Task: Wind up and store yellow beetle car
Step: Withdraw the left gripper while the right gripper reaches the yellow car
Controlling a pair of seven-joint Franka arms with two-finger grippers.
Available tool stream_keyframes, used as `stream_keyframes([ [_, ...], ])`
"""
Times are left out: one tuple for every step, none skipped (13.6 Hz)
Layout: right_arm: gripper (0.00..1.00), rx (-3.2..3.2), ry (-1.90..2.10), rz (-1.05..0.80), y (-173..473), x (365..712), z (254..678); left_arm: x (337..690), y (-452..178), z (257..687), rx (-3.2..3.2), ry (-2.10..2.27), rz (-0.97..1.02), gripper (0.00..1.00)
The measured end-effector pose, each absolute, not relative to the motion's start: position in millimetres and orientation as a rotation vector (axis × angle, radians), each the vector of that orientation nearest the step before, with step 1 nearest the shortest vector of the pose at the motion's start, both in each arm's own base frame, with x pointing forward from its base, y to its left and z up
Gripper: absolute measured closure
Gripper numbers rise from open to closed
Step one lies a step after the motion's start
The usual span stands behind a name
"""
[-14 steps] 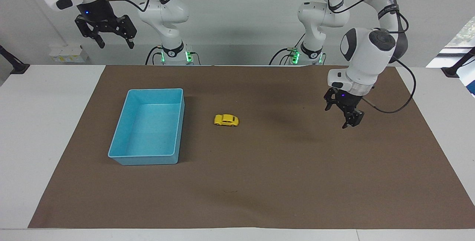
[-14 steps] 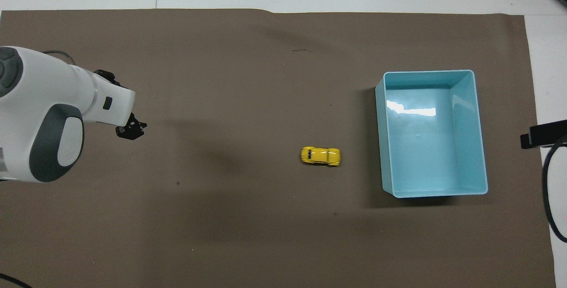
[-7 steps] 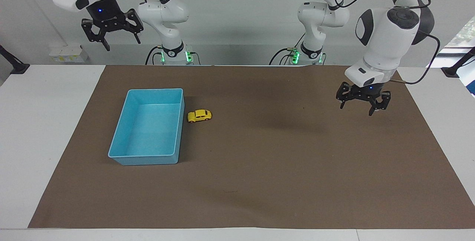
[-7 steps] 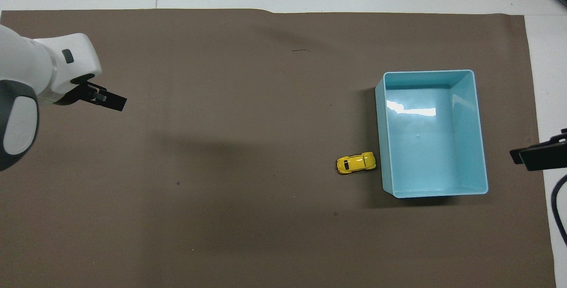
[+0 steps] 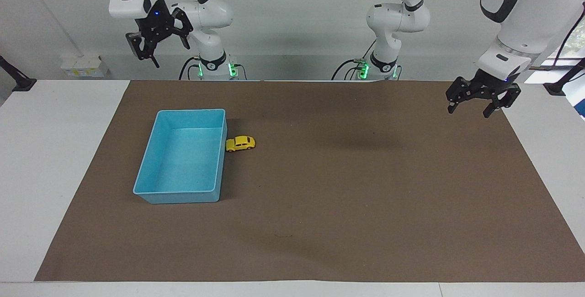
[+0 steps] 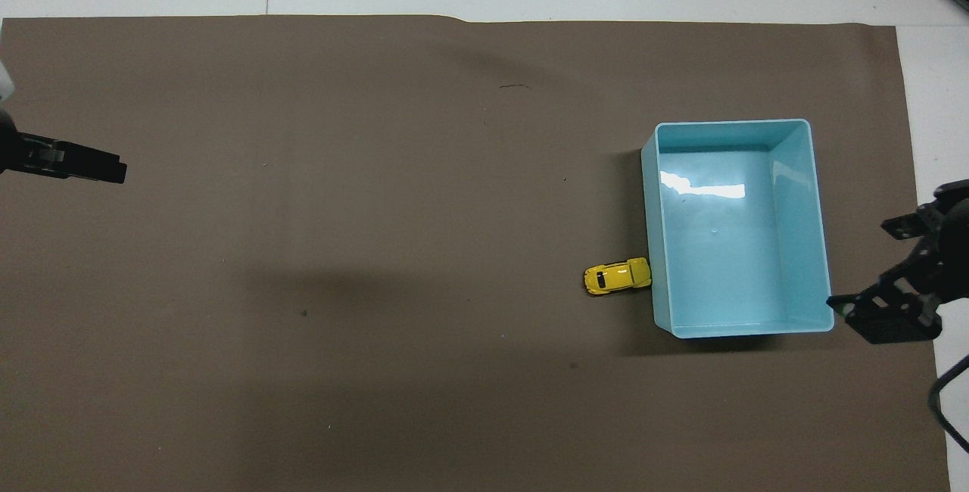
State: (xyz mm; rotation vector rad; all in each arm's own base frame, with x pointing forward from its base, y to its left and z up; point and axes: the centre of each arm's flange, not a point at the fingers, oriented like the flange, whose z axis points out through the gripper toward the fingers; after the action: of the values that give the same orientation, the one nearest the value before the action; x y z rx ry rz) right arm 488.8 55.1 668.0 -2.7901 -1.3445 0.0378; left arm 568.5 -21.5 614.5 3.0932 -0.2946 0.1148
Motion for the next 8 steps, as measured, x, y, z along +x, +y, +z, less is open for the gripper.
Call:
stream_keyframes([
  [0.00,-2.746,-1.427,0.044,60.7,489.6,661.2,563.9,-23.8,623.6,3.093,-0.272,0.115,0.00],
  [0.00,-2.704,-1.501,0.047,63.0,490.4,655.9,560.3,-25.1,629.4,3.093,-0.261,0.112,0.00],
  [0.00,-2.659,-1.579,0.044,63.8,491.7,651.1,557.3,-25.5,632.2,3.092,-0.255,0.105,0.00],
  [0.00,-2.617,-1.651,0.033,64.9,493.7,645.9,556.0,-25.4,633.0,3.092,-0.250,0.099,0.00],
  [0.00,-2.582,-1.710,0.026,67.8,495.5,639.5,555.8,-25.4,632.6,3.093,-0.245,0.094,0.00],
  [0.00,-2.549,-1.760,0.022,72.3,497.1,631.8,555.5,-25.5,632.2,3.093,-0.240,0.089,0.00],
  [0.00,-2.518,-1.808,0.016,79.2,498.6,622.6,555.0,-25.8,631.8,3.093,-0.236,0.081,0.00],
  [0.00,-2.491,-1.848,0.012,89.0,499.5,611.1,554.2,-26.0,631.1,3.094,-0.230,0.069,0.00],
])
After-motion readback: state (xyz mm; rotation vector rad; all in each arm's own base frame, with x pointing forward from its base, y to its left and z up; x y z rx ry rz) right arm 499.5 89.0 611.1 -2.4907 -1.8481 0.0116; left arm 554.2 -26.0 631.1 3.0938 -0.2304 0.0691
